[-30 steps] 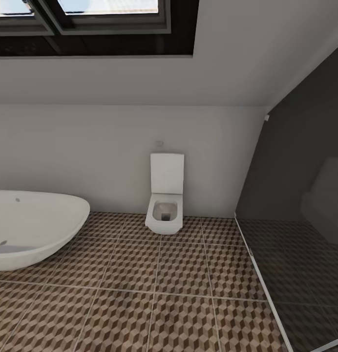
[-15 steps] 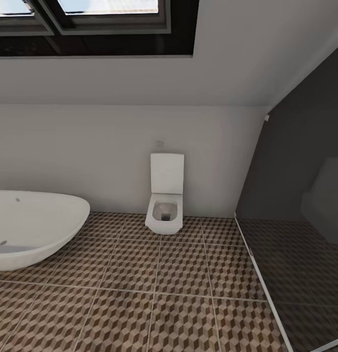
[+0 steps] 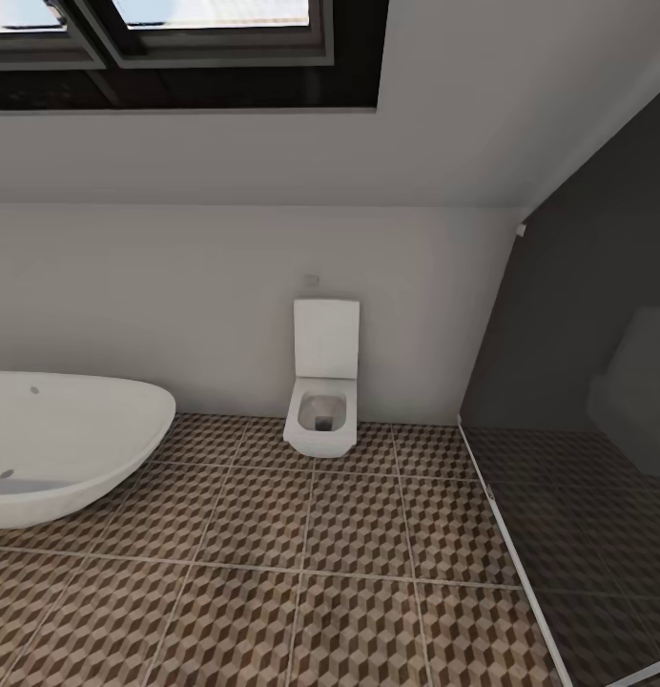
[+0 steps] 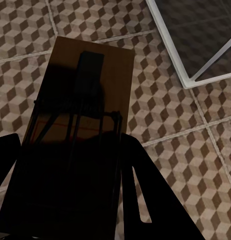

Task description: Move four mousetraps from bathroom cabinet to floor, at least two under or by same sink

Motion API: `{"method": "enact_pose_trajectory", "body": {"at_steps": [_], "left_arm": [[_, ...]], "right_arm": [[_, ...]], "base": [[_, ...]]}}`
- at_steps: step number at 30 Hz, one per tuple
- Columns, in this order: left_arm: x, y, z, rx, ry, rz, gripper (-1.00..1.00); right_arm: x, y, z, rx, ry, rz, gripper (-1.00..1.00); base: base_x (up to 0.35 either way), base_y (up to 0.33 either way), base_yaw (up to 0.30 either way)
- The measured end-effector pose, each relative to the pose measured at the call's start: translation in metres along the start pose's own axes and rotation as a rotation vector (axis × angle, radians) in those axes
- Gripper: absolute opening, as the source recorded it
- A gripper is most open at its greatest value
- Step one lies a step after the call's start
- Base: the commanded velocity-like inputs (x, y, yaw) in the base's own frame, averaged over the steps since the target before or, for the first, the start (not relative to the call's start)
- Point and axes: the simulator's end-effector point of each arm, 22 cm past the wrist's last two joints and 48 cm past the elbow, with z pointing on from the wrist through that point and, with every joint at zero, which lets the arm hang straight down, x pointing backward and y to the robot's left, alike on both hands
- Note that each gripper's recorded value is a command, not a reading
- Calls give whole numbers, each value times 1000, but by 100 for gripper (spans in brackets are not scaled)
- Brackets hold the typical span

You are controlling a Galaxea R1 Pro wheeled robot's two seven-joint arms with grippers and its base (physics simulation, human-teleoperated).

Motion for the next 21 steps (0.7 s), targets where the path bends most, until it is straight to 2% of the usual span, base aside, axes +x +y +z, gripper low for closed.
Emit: {"method": "enact_pose_trajectory", "body": {"at_steps": [21], "left_arm": [[0,0,0,0,0,0,-100]], "right_arm": [[0,0,0,0,0,0,-100]], "base": [[0,0,0]]}}
